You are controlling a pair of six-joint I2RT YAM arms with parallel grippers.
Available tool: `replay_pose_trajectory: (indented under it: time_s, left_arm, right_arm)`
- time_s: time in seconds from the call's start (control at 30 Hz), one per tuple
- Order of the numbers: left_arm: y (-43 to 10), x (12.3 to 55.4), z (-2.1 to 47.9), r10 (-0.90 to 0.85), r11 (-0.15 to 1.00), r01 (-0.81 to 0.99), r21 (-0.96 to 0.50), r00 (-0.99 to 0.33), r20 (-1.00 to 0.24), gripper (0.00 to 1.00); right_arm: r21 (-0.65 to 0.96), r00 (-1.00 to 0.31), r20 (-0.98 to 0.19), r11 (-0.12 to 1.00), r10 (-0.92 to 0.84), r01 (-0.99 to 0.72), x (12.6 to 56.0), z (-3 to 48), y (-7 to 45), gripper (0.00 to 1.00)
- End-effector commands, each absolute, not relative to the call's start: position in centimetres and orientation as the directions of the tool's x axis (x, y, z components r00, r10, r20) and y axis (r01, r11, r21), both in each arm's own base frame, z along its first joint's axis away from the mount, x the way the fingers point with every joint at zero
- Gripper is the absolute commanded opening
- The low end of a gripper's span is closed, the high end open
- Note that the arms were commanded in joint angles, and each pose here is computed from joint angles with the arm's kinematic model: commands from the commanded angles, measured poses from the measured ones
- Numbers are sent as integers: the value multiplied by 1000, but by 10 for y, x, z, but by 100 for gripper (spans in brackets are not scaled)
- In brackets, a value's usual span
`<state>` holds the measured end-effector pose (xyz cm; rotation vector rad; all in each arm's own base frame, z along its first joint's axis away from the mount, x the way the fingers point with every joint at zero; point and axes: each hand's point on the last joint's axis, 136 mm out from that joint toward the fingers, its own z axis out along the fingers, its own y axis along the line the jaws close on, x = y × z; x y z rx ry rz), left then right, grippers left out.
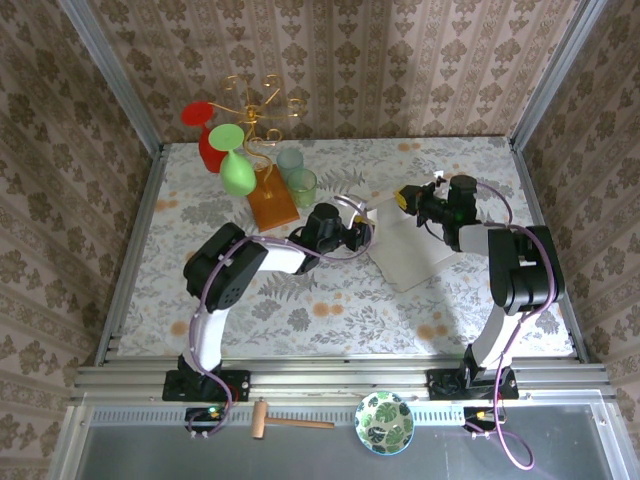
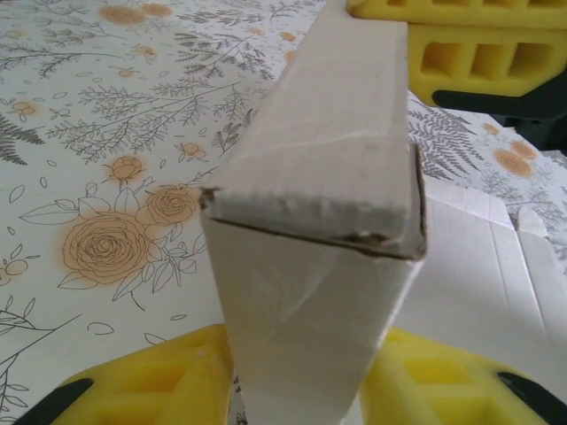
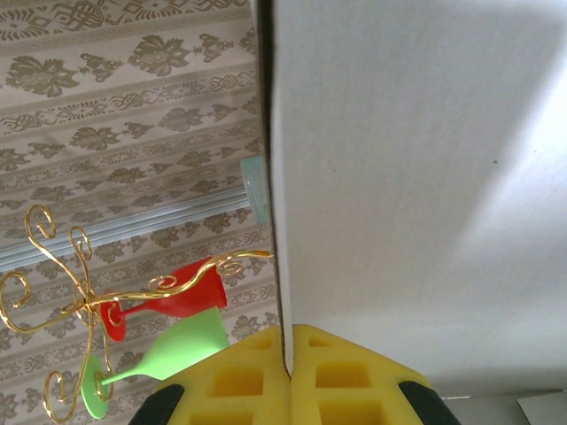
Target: Fold the paper box
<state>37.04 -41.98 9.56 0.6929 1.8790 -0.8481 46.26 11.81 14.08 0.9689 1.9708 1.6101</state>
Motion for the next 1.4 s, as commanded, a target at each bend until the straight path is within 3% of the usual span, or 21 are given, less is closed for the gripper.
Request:
replay_pose_trajectory:
  time_s: [0.0,0.63,0.9,1.03,1.2,1.37]
  left_arm:
    - [-415,386,89,123,674,705,-220,-400,-908,36]
    - [-403,397,65,251,834,552,-27,-422,-871,21]
    - [-399,403,59,267,863,505,14,-433,-861,4]
    - [-395,406,58,258,877,481,20,-434,-863,0]
    - [-395,404,61,235,870,492,8,-402,-885,0]
    - [-396,405,66,207,844,536,-26,-369,-906,17]
  right_arm:
    - [948,-690,175,71,702,312,451,122,126,0]
    - [947,-674,191,47,713,317,453,124,128,0]
    - [947,-662,197,34,723,318,454,128,132,0]
    - [945,-646,203,26,736,326,455,129,131,0]
    - [940,-620,215,13,755,341,455,130,130,0]
    - [937,-614,217,14,759,348,458,134,132,0]
